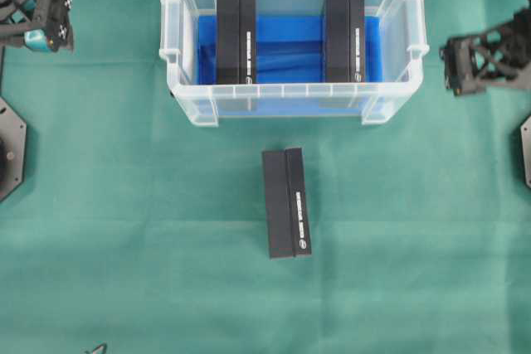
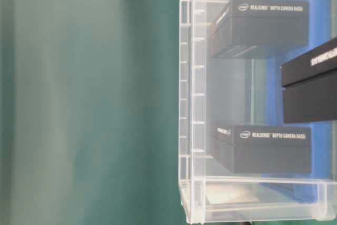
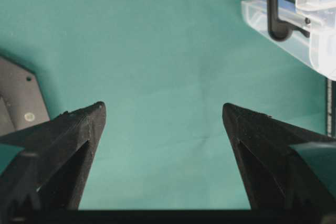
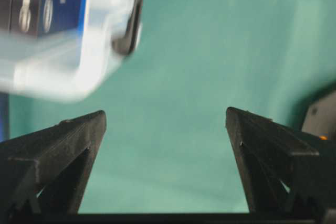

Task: Take out the box from the case.
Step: 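Withdraw the right gripper to the right side, then move the open left gripper over the left black box in the case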

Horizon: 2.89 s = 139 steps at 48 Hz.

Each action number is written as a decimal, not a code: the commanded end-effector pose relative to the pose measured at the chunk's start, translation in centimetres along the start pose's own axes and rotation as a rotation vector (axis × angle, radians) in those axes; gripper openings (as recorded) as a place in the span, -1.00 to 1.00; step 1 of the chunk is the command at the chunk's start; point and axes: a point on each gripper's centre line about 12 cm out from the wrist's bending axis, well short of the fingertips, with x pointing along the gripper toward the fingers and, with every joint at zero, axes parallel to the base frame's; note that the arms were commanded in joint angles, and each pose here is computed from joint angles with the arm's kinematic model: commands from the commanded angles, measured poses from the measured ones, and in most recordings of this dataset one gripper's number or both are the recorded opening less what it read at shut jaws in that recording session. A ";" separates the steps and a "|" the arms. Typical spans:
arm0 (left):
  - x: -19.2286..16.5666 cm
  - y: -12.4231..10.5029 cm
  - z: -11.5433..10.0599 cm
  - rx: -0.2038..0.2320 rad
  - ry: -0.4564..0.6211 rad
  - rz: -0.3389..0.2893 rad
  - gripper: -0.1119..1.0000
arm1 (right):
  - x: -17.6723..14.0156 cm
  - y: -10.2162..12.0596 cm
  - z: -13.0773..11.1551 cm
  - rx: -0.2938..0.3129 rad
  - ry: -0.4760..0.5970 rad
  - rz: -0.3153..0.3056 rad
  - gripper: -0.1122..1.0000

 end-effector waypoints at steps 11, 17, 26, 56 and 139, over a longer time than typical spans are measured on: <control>-0.8 -0.4 0.2 0.004 -0.017 -0.024 0.88 | 0.7 -1.3 4.8 0.030 -0.049 -0.002 0.86; -0.8 -0.4 0.2 0.004 -0.016 -0.023 0.88 | 1.1 -1.9 6.1 0.027 -0.049 -0.020 0.86; -0.8 -0.4 0.3 0.005 -0.018 -0.023 0.88 | 1.6 -1.9 6.8 0.023 -0.038 -0.016 0.86; -0.4 -2.8 1.6 0.023 -0.048 -0.075 0.88 | 1.7 -1.8 6.6 0.027 -0.025 -0.012 0.86; 3.7 -19.9 4.0 0.076 -0.014 -0.057 0.88 | 1.7 -1.3 7.0 -0.002 -0.063 0.039 0.86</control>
